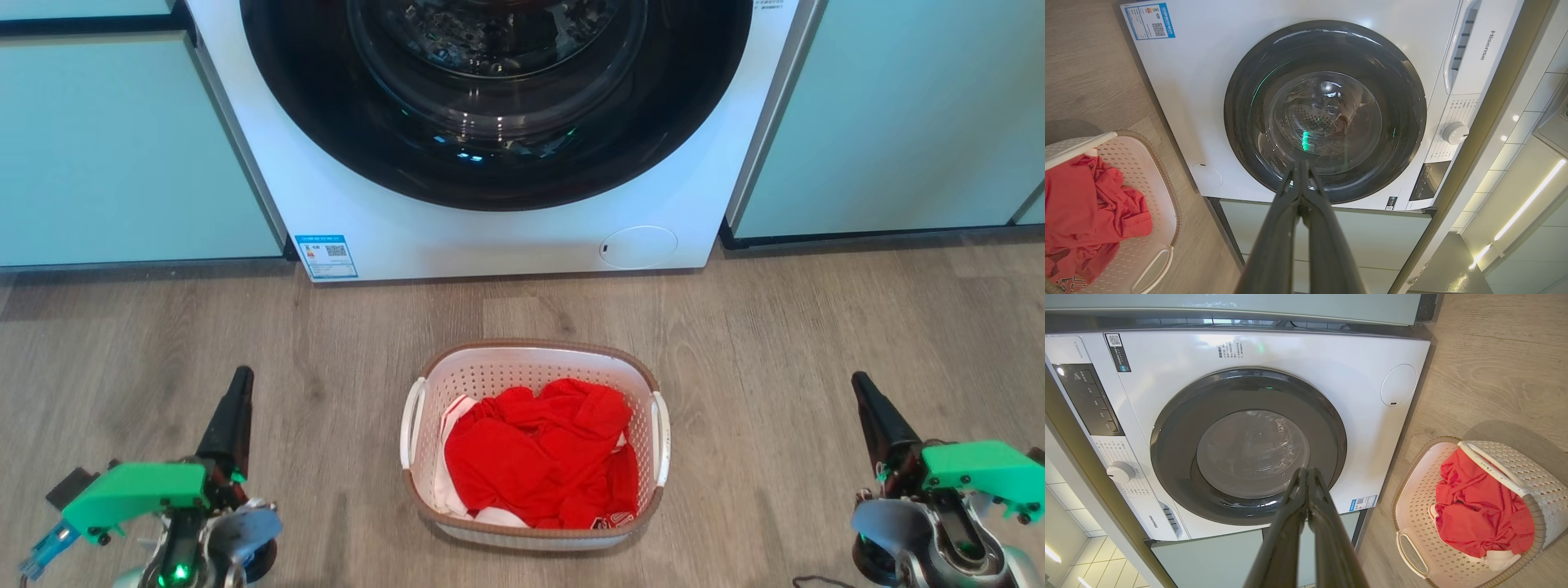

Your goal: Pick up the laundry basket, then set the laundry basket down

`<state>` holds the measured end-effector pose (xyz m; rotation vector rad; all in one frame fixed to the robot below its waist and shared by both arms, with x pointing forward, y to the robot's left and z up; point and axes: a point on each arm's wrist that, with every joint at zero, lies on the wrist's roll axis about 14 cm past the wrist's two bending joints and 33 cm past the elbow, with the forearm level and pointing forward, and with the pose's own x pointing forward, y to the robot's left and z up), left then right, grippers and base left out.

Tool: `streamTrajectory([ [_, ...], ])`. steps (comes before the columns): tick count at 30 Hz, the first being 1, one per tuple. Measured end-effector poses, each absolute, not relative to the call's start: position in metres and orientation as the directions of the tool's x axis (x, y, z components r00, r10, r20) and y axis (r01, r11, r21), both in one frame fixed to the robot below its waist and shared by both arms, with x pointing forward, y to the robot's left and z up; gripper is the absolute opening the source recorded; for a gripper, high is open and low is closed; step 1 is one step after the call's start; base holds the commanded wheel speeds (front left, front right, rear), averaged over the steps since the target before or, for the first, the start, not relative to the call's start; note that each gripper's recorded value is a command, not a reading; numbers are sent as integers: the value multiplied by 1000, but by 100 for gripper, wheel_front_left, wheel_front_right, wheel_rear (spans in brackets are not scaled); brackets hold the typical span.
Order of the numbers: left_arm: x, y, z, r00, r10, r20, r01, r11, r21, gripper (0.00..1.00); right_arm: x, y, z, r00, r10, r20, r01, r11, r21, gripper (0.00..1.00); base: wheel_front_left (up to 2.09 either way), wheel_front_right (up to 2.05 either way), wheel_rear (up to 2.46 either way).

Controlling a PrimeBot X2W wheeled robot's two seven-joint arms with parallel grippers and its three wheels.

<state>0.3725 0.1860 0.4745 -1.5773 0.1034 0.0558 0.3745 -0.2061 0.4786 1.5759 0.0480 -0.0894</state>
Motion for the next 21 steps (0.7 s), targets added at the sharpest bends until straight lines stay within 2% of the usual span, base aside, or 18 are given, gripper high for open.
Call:
streamTrajectory([
  [21,372,187,475,995,-29,-101,-101,-8,-995,0,374,-207,479,996,-28,-87,87,-9,996,0,0,0,0],
])
